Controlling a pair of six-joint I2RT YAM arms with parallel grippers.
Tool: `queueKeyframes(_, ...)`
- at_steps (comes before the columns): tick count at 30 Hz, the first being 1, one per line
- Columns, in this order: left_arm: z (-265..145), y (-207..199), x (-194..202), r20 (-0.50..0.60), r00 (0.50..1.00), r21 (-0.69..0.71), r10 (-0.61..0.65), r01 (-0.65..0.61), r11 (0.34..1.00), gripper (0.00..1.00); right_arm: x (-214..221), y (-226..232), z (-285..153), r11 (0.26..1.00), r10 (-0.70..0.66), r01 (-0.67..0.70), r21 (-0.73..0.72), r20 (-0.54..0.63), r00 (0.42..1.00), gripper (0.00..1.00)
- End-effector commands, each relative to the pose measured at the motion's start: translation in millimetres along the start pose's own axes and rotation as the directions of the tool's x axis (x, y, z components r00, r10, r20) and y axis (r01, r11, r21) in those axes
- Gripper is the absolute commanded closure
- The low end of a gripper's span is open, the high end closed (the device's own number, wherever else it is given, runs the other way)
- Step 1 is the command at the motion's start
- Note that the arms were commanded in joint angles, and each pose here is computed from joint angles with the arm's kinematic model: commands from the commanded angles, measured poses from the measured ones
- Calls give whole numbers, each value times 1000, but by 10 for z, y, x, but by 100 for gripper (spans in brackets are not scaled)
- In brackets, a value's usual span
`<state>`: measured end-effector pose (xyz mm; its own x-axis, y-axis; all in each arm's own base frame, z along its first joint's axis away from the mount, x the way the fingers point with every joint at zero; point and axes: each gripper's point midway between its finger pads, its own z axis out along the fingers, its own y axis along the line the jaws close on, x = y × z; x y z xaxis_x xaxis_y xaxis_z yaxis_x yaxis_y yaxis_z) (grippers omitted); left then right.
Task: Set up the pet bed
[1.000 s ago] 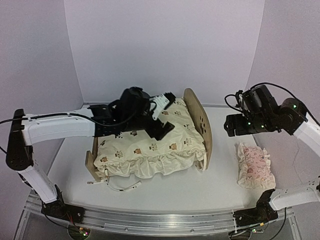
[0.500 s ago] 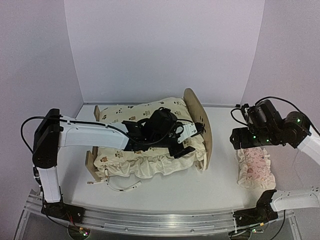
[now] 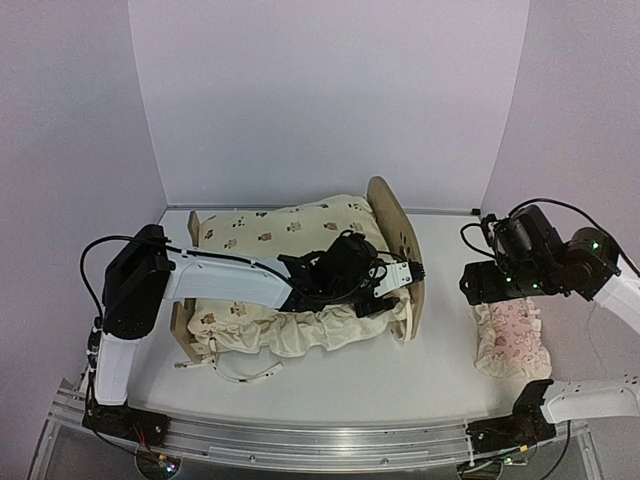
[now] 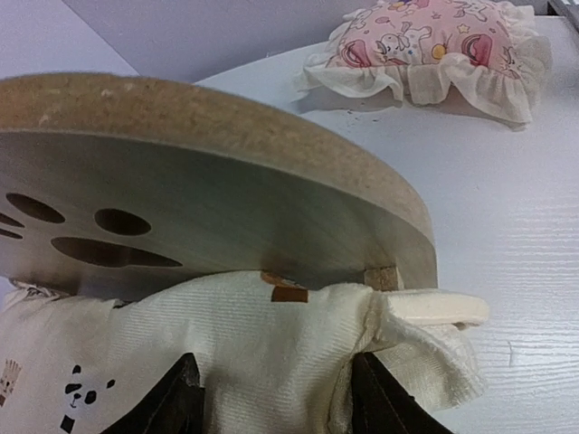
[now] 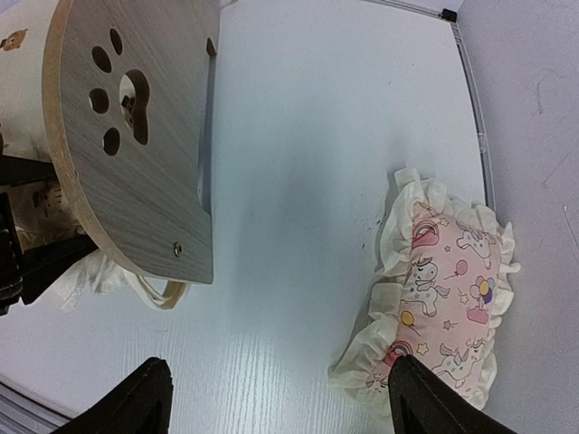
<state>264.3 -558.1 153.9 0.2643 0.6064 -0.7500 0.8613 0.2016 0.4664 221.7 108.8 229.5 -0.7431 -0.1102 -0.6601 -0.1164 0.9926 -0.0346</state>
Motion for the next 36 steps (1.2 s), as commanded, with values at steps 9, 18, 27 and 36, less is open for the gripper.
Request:
queueKeyframes(9,-198,349,-236,54,998,-149,30,-22,989,100,40,75,-30,998,-4,3,-55,-16,1000,19)
queueKeyframes(18,-1008,932,-946,266,960,-276,-90,165,947,100,-146,1008,-263,852,-41,23,-523,-24,999,26)
queueKeyframes(27,-1617,1281,-1190,355,925,-357,-135,267,895,100,-396,1626,-316,683,-134,119,-721,36,990,49)
queueKeyframes(36,-1825,1358,-1143,364,920,-383,-146,290,877,100,-524,1757,-32,703,-158,180,-688,96,983,65)
